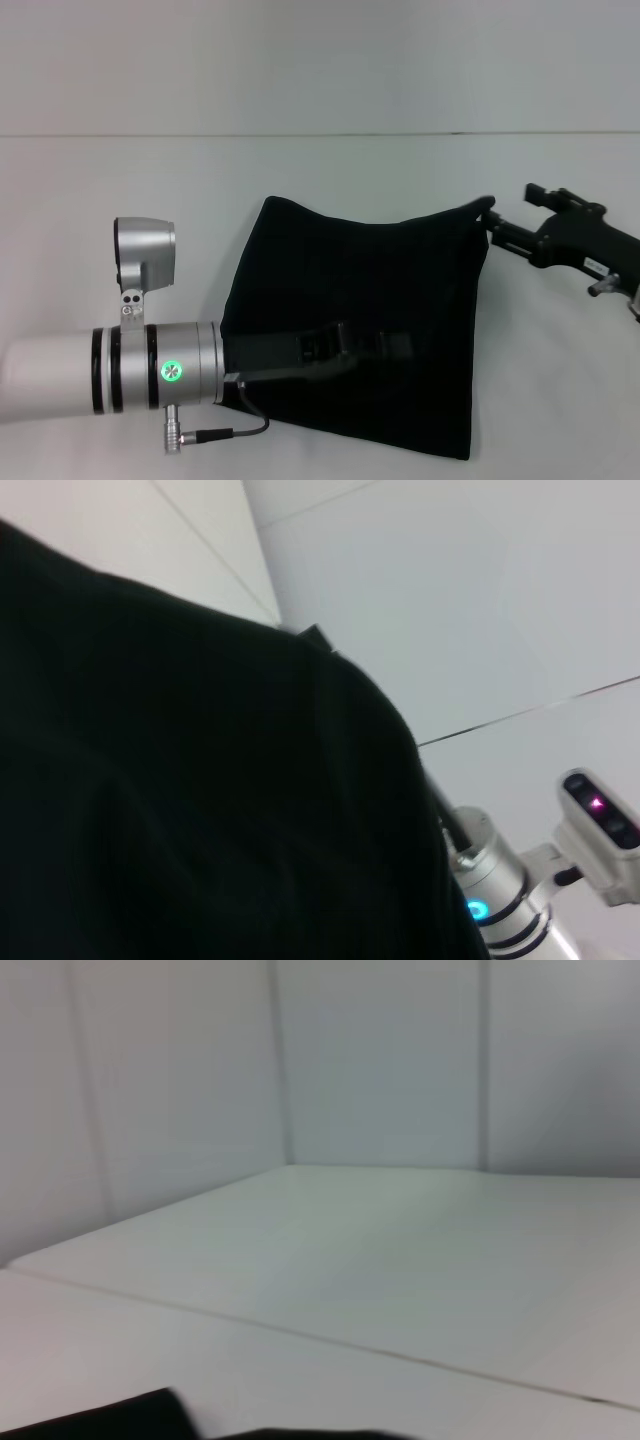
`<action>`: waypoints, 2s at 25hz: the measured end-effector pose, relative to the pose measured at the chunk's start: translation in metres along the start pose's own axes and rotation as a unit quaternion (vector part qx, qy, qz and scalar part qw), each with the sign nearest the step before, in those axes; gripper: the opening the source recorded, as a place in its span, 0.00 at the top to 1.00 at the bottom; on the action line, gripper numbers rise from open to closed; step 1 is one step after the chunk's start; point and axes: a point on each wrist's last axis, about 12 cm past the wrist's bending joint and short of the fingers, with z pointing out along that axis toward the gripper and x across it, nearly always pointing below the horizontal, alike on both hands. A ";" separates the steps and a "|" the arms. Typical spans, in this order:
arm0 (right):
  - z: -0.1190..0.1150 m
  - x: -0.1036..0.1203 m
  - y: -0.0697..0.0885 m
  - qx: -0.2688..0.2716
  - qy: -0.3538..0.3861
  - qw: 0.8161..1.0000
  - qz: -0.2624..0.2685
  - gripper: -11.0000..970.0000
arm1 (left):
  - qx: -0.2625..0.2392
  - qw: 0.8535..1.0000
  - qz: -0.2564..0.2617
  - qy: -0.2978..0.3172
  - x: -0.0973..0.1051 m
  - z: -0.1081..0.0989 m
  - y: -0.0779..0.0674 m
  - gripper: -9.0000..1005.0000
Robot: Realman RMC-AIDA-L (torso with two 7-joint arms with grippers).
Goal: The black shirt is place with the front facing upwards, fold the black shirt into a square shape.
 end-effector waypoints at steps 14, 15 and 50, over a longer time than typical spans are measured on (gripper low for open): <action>-0.020 0.005 -0.017 0.073 -0.041 0.996 0.044 0.15 | -0.005 1.000 0.000 0.029 0.011 0.008 0.002 0.91; -0.022 0.005 -0.017 0.075 -0.046 0.995 0.047 0.15 | 0.002 1.000 0.005 0.026 0.011 0.007 0.001 0.91; 0.019 0.007 0.050 -0.134 0.007 0.990 -0.048 0.15 | -0.031 0.963 0.234 -0.130 -0.018 -0.089 -0.004 0.04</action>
